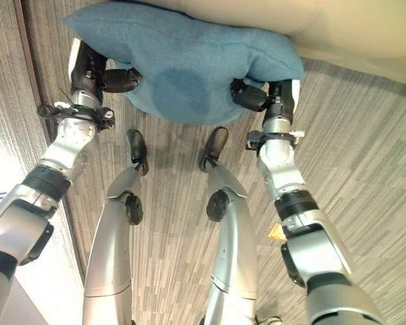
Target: Pick up all the scattered cushions and arrange them neatly on the sofa.
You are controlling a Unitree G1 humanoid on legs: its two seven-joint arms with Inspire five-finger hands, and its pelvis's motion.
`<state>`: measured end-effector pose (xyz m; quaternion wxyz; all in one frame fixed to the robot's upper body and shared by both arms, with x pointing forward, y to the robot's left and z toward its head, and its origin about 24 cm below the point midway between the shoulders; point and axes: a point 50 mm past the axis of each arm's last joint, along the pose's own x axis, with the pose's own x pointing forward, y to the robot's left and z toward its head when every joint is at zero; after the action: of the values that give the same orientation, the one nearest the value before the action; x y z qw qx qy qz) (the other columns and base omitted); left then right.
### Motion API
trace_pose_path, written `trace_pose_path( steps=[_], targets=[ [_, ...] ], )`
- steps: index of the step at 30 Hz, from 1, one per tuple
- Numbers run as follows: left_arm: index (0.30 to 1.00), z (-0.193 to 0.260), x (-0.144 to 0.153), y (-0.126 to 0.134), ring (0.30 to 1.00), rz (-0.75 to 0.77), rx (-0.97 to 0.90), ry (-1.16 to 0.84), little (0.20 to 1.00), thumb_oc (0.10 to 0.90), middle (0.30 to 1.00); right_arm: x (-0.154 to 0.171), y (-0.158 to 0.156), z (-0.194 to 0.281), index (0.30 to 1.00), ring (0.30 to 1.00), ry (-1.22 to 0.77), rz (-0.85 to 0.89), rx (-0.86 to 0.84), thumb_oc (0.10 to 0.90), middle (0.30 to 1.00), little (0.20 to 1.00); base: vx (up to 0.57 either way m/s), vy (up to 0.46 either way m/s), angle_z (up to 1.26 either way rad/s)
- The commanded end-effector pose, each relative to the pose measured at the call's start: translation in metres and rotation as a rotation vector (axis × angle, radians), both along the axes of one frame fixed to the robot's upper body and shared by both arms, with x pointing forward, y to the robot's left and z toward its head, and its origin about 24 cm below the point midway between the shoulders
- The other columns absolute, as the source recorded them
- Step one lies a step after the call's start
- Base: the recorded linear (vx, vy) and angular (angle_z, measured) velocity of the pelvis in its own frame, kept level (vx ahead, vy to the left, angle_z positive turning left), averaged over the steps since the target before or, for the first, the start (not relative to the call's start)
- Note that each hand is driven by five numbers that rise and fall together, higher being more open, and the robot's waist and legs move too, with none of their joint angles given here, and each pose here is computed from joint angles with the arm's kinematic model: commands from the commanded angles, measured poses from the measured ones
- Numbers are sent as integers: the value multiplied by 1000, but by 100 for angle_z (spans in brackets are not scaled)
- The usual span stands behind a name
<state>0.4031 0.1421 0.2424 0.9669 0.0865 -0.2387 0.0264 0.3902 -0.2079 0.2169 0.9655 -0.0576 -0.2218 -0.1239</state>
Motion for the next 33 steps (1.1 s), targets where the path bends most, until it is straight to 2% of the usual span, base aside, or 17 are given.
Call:
trace_pose_path(
  steps=[1, 2, 3, 4, 5, 8, 13, 20, 27, 33],
  targets=[
    [900, 14, -13, -52, 900, -191, -22, -110, 900, 800, 900, -16, 102, 71, 900, 900, -302, 366, -36, 800, 900, 900, 0, 0, 0],
    [900, 14, -15, -57, 900, -208, -45, -110, 900, 800, 900, -17, 106, 74, 709, 709, -317, 380, -25, 673, 709, 709, 0, 0, 0],
    [502, 15, -17, -63, 502, -233, -76, -116, 502, 535, 502, -19, 111, 78, 300, 300, -332, 399, -19, 400, 300, 300, 0, 0, 0],
    [502, 15, -17, -63, 502, -233, -76, -116, 502, 535, 502, -19, 111, 78, 300, 300, -332, 399, -19, 400, 300, 300, 0, 0, 0],
    [300, 15, -18, -66, 300, -246, -104, -112, 300, 400, 300, -21, 116, 80, 300, 300, -341, 414, -15, 400, 300, 300, 0, 0, 0],
    [300, 21, -27, -74, 300, -306, -185, -152, 300, 400, 300, -29, 126, 89, 300, 300, -392, 460, -20, 400, 300, 300, 0, -10, 0],
    [300, 19, -33, -67, 300, -317, -220, -180, 300, 400, 300, -35, 123, 84, 300, 300, -412, 464, -20, 400, 300, 300, 0, 0, 0],
    [300, 2, -42, -62, 300, -312, -192, -185, 300, 400, 300, -41, 117, 66, 300, 300, -407, 462, -29, 400, 300, 300, -44, -3, 3],
    [300, -32, -61, -61, 300, -367, -195, -153, 300, 400, 300, -55, 110, 24, 300, 300, -352, 494, 22, 400, 300, 300, -18, -40, 8],
    [300, -76, -86, -53, 300, -414, -241, -68, 300, 400, 300, -79, 92, -37, 300, 300, -217, 474, 79, 400, 300, 300, 10, -52, -1]
  ],
)
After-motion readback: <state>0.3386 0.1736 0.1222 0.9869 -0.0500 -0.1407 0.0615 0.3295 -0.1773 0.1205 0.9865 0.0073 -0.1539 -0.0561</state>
